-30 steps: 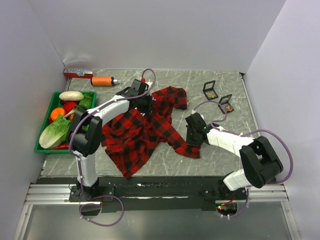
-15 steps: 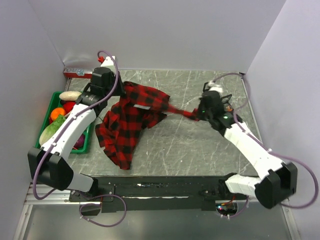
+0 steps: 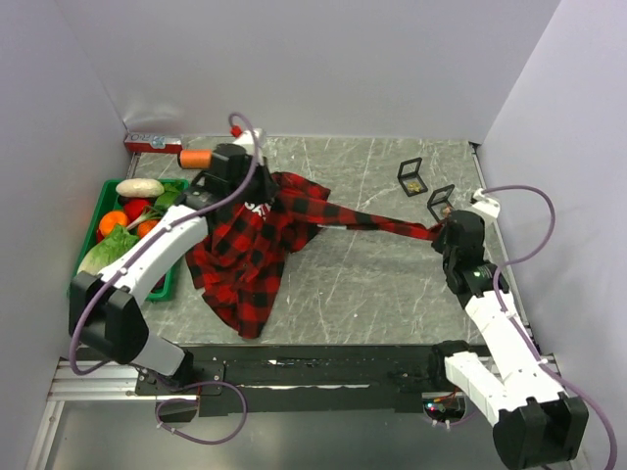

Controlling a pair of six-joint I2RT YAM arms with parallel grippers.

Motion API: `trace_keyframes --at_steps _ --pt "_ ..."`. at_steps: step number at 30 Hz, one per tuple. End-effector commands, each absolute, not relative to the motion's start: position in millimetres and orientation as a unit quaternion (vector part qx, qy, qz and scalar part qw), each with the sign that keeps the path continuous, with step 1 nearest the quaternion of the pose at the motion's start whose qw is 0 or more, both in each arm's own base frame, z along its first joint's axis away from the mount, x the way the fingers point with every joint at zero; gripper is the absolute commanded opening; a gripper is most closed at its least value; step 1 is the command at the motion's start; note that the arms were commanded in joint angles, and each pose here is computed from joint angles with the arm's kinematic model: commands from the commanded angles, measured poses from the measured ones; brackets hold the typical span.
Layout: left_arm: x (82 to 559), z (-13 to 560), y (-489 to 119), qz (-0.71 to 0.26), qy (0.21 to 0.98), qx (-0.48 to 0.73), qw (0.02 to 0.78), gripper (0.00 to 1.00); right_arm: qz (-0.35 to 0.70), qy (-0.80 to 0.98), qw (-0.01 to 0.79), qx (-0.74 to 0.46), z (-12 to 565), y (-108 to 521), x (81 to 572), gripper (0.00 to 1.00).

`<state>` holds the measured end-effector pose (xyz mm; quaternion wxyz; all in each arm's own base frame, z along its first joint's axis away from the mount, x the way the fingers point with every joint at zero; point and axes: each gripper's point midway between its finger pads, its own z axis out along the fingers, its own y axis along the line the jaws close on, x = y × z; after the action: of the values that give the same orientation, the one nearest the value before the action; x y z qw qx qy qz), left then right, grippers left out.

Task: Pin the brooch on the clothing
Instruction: Adjust the crumpled clothing at the center of the board.

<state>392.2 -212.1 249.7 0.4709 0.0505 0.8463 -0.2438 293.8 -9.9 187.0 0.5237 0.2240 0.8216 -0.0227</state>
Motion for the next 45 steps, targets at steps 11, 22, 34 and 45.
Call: trace_keyframes --at_steps 11,22,34,45 --pt "378.2 210.1 -278.1 -0.288 0.859 0.108 0.409 0.52 -0.151 0.764 0.544 0.311 194.4 -84.6 263.2 0.86" --pt "347.7 200.2 -275.9 -0.128 0.873 0.21 0.42 0.96 0.025 0.807 0.521 0.276 172.8 -21.4 275.1 1.0" --pt "312.0 116.8 -247.8 0.022 0.895 0.278 0.348 0.96 0.119 0.826 0.465 0.296 136.2 12.0 330.9 0.91" --pt "306.5 89.9 -243.9 0.051 0.904 0.296 0.305 0.99 0.13 0.833 0.406 0.354 84.8 3.8 361.0 0.8"
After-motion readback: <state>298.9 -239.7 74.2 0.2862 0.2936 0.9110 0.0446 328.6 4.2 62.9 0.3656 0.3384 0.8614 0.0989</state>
